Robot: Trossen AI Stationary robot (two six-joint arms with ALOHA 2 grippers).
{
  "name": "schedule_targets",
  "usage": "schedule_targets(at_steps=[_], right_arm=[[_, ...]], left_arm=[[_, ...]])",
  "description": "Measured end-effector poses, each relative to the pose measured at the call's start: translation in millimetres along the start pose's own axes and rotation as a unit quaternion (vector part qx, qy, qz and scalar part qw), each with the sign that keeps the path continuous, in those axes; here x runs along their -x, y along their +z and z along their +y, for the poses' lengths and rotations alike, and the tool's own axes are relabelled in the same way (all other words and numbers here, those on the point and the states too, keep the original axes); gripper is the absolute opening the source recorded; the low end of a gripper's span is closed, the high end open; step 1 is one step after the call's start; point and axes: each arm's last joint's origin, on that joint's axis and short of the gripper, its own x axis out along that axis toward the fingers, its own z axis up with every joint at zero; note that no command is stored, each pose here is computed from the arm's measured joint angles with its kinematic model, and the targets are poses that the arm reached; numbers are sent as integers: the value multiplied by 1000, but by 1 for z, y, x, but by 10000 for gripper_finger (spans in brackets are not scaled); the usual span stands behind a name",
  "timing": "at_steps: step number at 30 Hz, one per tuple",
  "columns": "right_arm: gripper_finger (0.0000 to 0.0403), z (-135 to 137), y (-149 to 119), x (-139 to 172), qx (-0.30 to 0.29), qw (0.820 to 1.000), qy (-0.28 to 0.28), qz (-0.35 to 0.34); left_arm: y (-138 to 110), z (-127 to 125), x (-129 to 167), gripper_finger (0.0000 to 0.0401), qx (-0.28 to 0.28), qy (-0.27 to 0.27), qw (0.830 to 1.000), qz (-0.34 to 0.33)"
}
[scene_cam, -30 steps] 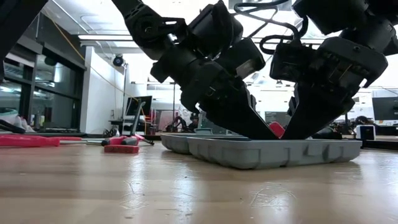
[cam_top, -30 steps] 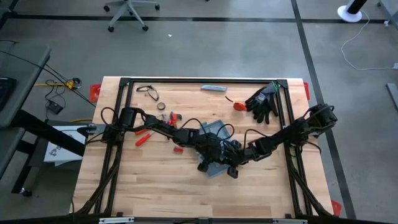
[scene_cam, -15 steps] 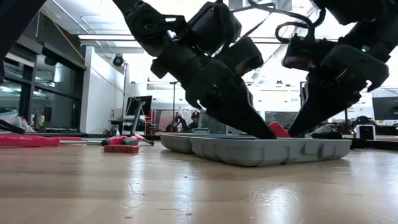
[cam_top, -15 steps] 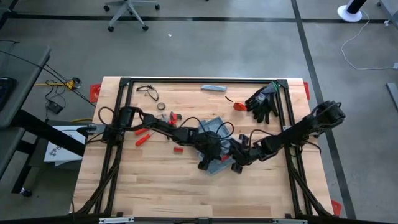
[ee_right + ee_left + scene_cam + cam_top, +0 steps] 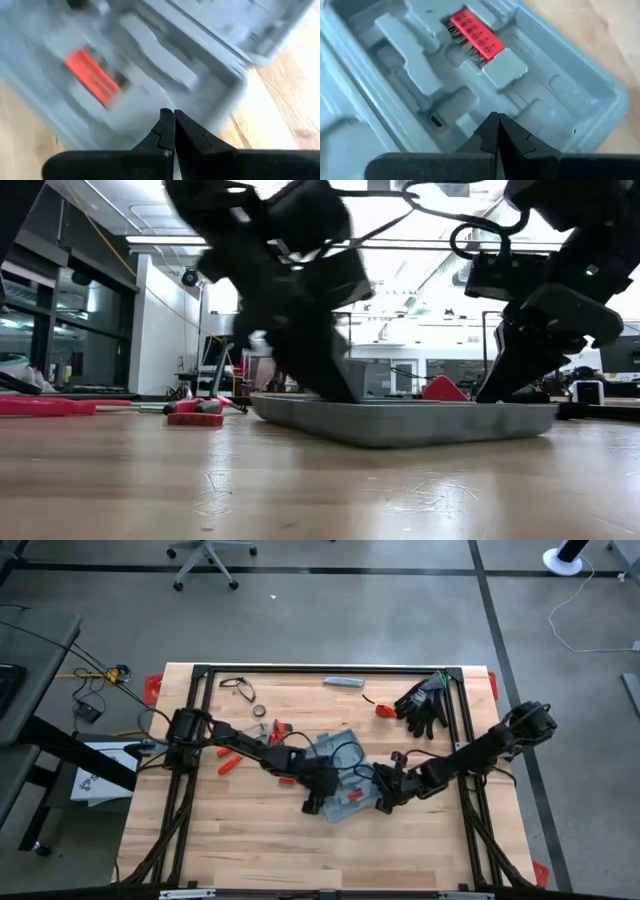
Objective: Prefit tool cases
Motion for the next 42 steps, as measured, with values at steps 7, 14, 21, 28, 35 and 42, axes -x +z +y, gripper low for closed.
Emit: schedule_targets(at_steps=[7, 14, 21, 28, 35, 42], right_arm=[[0, -3, -7, -2, -2, 1000, -7, -13], [0, -1, -7, -3, -28, 999, 8, -20], [0, 0, -5, -3, -52, 998, 12, -30], [0, 2, -4, -4, -75, 996, 29, -32], [0, 7, -6, -12, -105, 993, 46, -21], [0, 15, -1, -17, -103, 990, 81, -45]], left_arm=[[-23, -22, 34, 0, 40, 41, 997, -58], [-32, -44, 75, 0, 77, 39, 992, -92], [-58, -54, 57, 0, 126, 18, 991, -51], [-66, -40, 26, 0, 133, 37, 988, -75], [-64, -21, 24, 0, 117, 54, 988, -80], [-64, 2, 30, 0, 117, 132, 981, -82]])
